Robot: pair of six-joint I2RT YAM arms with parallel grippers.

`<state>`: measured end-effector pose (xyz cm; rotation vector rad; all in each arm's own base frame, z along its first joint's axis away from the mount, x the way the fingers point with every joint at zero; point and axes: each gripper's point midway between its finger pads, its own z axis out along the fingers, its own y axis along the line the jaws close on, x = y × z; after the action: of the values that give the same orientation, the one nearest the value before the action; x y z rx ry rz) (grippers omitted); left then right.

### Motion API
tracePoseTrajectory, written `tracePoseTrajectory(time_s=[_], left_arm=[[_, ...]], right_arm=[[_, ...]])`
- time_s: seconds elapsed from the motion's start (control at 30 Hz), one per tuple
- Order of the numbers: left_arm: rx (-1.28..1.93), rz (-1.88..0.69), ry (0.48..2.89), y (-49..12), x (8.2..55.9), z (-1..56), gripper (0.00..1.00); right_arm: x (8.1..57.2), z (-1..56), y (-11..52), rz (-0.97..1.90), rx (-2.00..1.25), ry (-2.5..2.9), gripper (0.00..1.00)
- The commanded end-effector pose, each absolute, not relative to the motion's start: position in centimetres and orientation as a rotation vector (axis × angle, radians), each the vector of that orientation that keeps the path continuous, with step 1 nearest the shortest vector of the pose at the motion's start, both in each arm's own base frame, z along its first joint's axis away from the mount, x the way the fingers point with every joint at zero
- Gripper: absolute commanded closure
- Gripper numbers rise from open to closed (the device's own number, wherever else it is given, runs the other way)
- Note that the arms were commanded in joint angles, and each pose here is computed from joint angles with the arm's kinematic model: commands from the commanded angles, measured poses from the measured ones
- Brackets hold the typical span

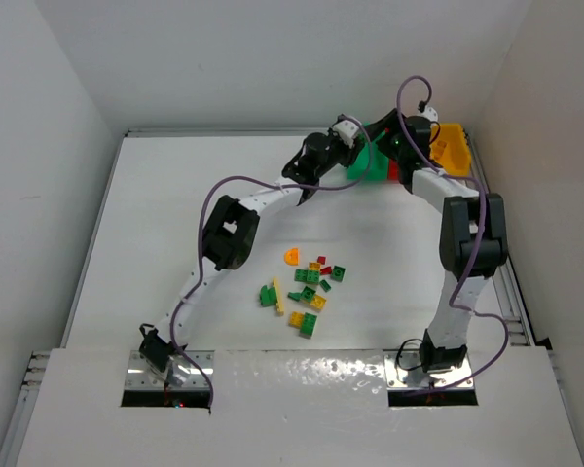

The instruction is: Sort the legos into containers by color

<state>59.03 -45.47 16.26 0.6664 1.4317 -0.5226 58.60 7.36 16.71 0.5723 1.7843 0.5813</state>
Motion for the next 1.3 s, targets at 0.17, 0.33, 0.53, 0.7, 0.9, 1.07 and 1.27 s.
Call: tracePoseTrajectory(time_s=[0.17,0.33,0.53,0.7,0.9,1.07,1.27], left_arm=[[0.464,-0.572,1.374,-46.9,59.2,19.2,1.00],[0.417,-0.571,1.416,-47.1,59.5,16.7,1.00],[0.359,-0.533,1.402,-46.7,60.6,16.1,1.00],[0.354,-0.504,1.355,-46.7,60.9,16.4,1.00],[0.362,-0.505,1.382,-46.6,60.8,14.9,1.00],[0.384,-0.524,1.383,-47.0,60.5,14.3,0.94],[0.381,-0.533,1.377,-47.3,60.3,14.4,0.70]], right_arm=[[58.5,20.5,5.2,0.513,0.613,1.639,0.35],[56.6,21.0,4.2,0.435,0.589,1.625,0.34],[55.0,22.4,4.1,0.413,0.529,1.618,0.33],[53.9,22.8,4.0,0.386,0.487,1.621,0.32],[53.5,22.4,3.9,0.372,0.474,1.633,0.32],[53.5,22.2,3.8,0.356,0.461,1.641,0.32],[53.4,22.1,3.8,0.347,0.455,1.645,0.32]])
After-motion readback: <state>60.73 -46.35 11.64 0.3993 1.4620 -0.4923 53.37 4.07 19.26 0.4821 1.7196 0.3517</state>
